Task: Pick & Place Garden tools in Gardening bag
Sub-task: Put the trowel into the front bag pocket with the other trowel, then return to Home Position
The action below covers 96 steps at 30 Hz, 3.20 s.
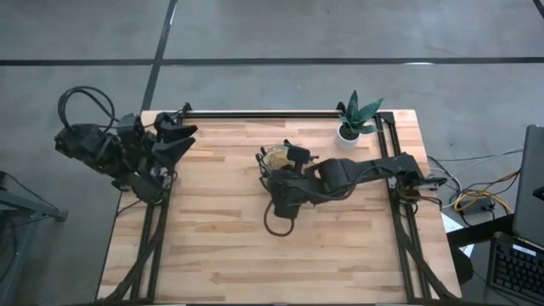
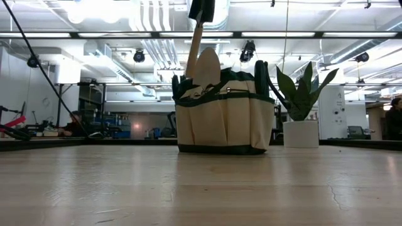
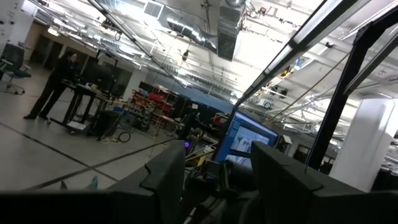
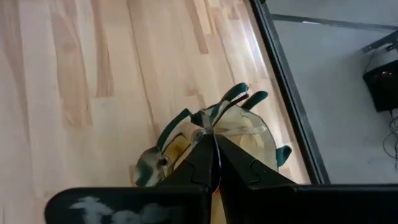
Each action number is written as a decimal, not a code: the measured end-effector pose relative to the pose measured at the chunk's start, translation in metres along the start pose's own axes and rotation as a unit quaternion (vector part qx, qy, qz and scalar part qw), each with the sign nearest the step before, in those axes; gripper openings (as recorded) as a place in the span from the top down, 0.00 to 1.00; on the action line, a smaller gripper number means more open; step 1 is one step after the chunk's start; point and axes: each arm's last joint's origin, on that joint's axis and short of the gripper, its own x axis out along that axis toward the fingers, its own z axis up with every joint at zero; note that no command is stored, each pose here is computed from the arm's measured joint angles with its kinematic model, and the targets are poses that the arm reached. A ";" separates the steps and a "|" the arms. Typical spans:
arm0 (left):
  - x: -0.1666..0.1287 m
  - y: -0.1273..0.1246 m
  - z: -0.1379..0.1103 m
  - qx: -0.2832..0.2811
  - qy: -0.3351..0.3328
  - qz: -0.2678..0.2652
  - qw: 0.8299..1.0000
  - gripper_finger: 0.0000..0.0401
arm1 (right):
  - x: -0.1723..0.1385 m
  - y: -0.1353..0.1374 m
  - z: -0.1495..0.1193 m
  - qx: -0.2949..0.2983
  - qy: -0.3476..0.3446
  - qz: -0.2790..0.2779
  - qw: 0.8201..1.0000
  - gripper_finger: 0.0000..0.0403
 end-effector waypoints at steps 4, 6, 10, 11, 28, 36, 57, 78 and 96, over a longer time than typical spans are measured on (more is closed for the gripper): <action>-0.003 0.003 0.002 0.003 0.008 0.001 1.000 0.54 | 0.006 0.005 -0.003 -0.020 0.018 0.000 1.000 0.98; -0.005 0.004 0.002 0.005 0.011 0.002 1.000 0.54 | 0.007 0.005 -0.006 -0.031 0.033 -0.003 0.999 0.98; -0.006 0.005 0.002 0.006 0.017 0.003 1.000 0.54 | 0.016 0.007 -0.009 -0.049 0.048 -0.010 0.998 0.98; -0.006 0.005 0.002 0.007 0.018 0.003 1.000 0.54 | 0.017 0.007 -0.009 -0.051 0.048 -0.010 0.998 0.98; -0.008 0.007 -0.004 0.001 0.049 0.009 0.999 0.54 | 0.062 0.011 -0.023 -0.067 0.082 -0.002 0.994 0.98; -0.008 0.007 -0.006 0.001 0.057 0.011 0.998 0.54 | 0.082 0.013 -0.026 -0.076 0.072 0.012 0.994 0.98; -0.008 0.008 -0.010 -0.018 0.072 0.016 0.997 0.54 | 0.122 0.008 -0.045 -0.086 0.105 0.061 0.989 0.98; -0.009 0.011 -0.019 -0.008 0.105 0.033 0.994 0.54 | 0.120 0.000 -0.040 -0.044 0.107 0.087 0.989 0.71; -0.022 0.025 -0.037 0.080 0.205 0.081 0.972 0.66 | 0.050 -0.032 -0.004 0.064 0.009 0.117 0.991 0.76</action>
